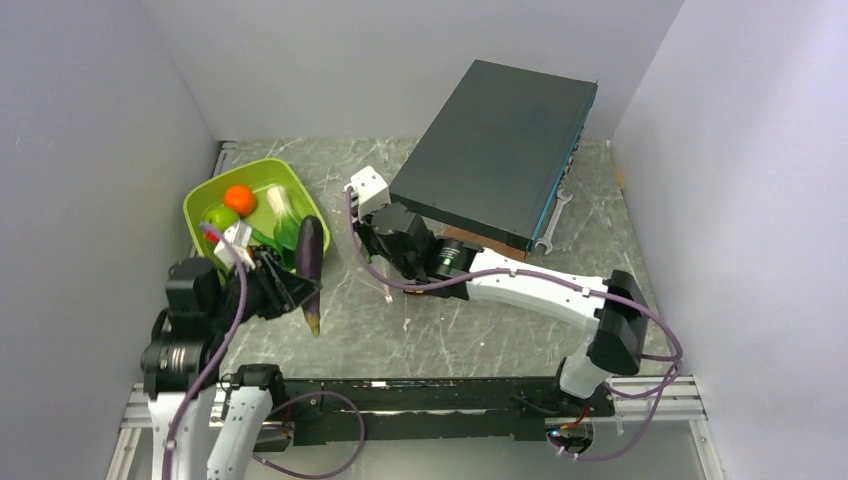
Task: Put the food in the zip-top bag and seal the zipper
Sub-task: Place the fake vegetable in the zipper food storage bag.
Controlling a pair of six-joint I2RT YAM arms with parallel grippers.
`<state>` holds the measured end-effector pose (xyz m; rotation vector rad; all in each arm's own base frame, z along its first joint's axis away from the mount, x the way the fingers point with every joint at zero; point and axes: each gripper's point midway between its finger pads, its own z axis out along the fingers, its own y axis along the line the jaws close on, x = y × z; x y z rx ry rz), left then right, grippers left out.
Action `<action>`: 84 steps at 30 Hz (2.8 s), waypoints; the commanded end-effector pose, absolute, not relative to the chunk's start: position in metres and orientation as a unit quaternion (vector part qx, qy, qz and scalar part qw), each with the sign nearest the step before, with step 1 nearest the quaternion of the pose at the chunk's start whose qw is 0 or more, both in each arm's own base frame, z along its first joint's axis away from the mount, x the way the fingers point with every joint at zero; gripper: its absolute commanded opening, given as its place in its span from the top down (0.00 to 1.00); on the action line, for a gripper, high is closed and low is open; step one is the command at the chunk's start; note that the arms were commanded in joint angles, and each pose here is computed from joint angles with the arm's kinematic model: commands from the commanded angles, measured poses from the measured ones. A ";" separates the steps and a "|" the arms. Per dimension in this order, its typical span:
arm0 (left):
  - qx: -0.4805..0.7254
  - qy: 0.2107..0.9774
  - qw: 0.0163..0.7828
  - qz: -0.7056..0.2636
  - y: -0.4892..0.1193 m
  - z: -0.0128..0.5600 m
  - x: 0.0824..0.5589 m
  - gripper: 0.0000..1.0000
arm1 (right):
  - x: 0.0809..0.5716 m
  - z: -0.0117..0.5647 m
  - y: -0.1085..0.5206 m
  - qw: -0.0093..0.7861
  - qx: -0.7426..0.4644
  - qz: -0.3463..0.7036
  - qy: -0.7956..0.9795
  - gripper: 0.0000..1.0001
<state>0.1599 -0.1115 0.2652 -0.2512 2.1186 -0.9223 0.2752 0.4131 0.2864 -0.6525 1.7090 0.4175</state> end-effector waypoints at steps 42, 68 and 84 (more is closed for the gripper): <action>-0.283 0.762 0.237 -0.532 -0.147 0.251 0.142 1.00 | 0.194 0.288 0.471 0.646 -0.342 0.247 0.637 1.00; -0.213 0.808 0.291 -0.465 -0.135 0.235 0.132 0.32 | 0.212 0.283 0.491 0.574 -0.299 0.314 0.694 1.00; -0.017 0.769 0.384 -0.510 -0.153 0.290 0.088 0.30 | 0.266 0.276 0.471 0.534 -0.162 0.260 0.788 1.00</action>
